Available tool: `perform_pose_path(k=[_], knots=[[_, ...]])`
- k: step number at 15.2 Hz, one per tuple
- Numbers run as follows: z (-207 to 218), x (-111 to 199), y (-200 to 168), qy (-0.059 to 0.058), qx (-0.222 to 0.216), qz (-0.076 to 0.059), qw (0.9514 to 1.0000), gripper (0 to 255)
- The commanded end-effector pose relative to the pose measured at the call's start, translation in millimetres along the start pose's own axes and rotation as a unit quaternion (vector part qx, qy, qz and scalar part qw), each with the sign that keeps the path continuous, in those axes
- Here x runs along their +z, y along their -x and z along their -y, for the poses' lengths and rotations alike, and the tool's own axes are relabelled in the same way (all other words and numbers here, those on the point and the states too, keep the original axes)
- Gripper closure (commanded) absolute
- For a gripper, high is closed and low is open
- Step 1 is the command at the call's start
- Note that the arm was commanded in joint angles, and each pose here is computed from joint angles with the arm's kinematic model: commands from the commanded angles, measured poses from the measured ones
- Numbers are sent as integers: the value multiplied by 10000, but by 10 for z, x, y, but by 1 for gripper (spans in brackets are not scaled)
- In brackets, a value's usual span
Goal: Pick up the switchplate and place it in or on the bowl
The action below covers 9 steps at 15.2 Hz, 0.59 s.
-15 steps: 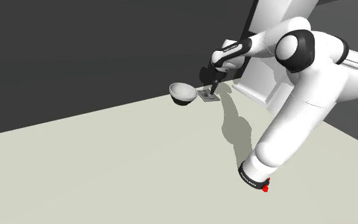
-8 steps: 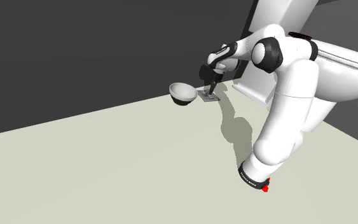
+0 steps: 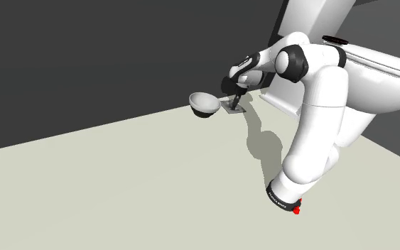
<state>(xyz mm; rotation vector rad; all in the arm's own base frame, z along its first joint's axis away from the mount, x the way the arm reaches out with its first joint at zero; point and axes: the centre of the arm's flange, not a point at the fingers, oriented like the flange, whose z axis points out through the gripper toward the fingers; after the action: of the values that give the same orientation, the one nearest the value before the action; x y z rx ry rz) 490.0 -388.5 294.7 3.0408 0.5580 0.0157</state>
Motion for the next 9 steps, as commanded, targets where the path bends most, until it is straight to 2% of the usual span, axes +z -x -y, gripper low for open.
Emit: perform_pose_path(k=[1, 6, 7, 9], knots=[[-2, 11, 2, 2, 1, -2, 10000, 0], [-2, 11, 2, 2, 1, -2, 10000, 0], [-2, 11, 2, 2, 1, -2, 10000, 255], [-2, 11, 2, 2, 1, -2, 10000, 255]])
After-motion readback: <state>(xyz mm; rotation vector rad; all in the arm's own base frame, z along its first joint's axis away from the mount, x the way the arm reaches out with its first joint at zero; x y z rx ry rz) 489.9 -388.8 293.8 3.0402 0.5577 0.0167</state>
